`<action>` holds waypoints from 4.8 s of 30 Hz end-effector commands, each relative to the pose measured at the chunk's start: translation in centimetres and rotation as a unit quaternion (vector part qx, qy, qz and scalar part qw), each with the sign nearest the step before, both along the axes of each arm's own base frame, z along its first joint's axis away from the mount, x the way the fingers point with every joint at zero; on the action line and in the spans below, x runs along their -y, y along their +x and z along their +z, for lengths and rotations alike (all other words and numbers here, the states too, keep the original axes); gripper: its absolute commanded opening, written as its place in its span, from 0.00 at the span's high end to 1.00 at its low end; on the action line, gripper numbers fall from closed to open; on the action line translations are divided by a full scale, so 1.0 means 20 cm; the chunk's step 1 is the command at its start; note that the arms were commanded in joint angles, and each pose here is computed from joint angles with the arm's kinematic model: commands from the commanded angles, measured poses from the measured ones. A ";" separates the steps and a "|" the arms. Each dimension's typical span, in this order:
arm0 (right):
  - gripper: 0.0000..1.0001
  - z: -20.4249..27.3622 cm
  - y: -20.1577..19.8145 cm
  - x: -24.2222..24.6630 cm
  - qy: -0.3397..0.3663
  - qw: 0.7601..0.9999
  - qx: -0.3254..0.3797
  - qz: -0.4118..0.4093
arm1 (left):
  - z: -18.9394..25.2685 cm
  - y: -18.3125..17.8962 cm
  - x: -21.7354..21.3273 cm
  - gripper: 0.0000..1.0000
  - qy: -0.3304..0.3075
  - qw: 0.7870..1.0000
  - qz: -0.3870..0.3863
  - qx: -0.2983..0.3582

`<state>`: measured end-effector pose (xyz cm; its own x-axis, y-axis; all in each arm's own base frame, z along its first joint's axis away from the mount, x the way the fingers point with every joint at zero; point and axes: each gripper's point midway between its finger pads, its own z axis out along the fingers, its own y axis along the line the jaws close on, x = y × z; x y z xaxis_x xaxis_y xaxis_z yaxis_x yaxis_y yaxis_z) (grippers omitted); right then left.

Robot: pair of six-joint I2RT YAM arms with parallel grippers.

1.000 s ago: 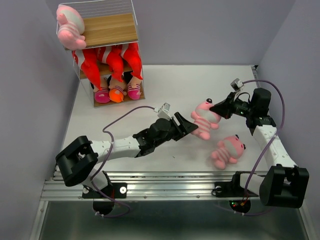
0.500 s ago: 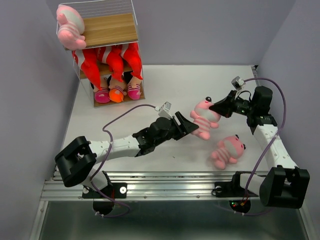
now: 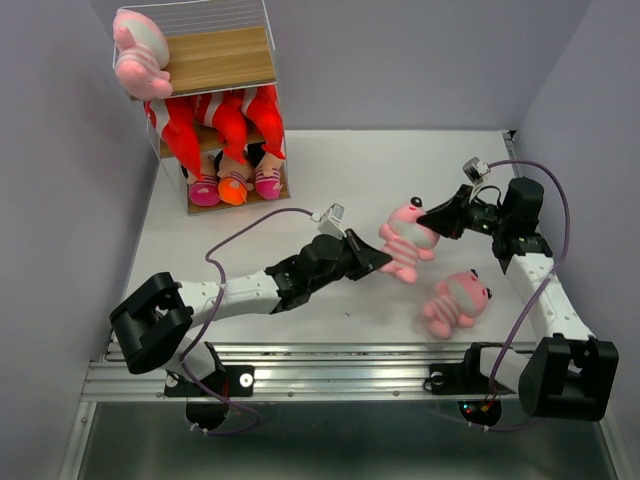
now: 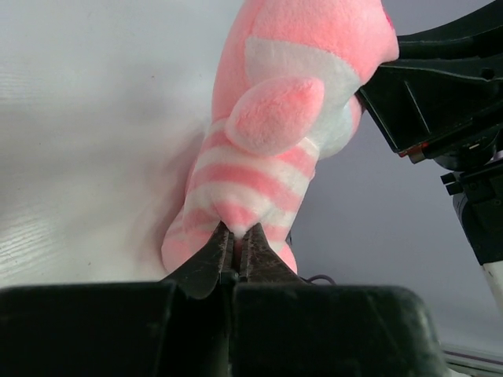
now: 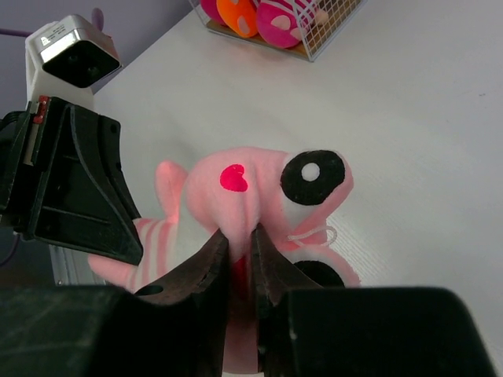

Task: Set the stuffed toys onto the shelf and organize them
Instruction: Pass the stuffed toy from the right arm to the left, then place the stuffed toy onto shelf

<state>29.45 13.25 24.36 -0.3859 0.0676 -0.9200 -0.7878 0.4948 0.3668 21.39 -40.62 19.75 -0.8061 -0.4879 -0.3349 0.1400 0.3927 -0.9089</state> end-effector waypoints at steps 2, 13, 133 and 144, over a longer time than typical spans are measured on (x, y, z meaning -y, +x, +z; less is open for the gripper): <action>0.73 0.05 -0.03 -0.01 0.002 0.999 0.030 0.010 | 0.12 0.03 0.01 1.00 0.002 0.998 -0.001 0.060; 0.00 0.14 0.03 0.04 -0.022 0.998 0.038 -0.037 | 0.17 0.09 -0.28 1.00 0.187 0.964 0.029 0.188; 0.00 -0.09 0.10 0.12 -0.067 0.993 0.013 -0.093 | 1.64 1.19 -2.02 0.66 0.381 0.750 0.486 0.236; 0.00 -0.10 0.10 0.13 -0.069 0.993 0.013 -0.095 | 1.65 1.17 -2.03 0.42 0.377 0.748 0.491 0.238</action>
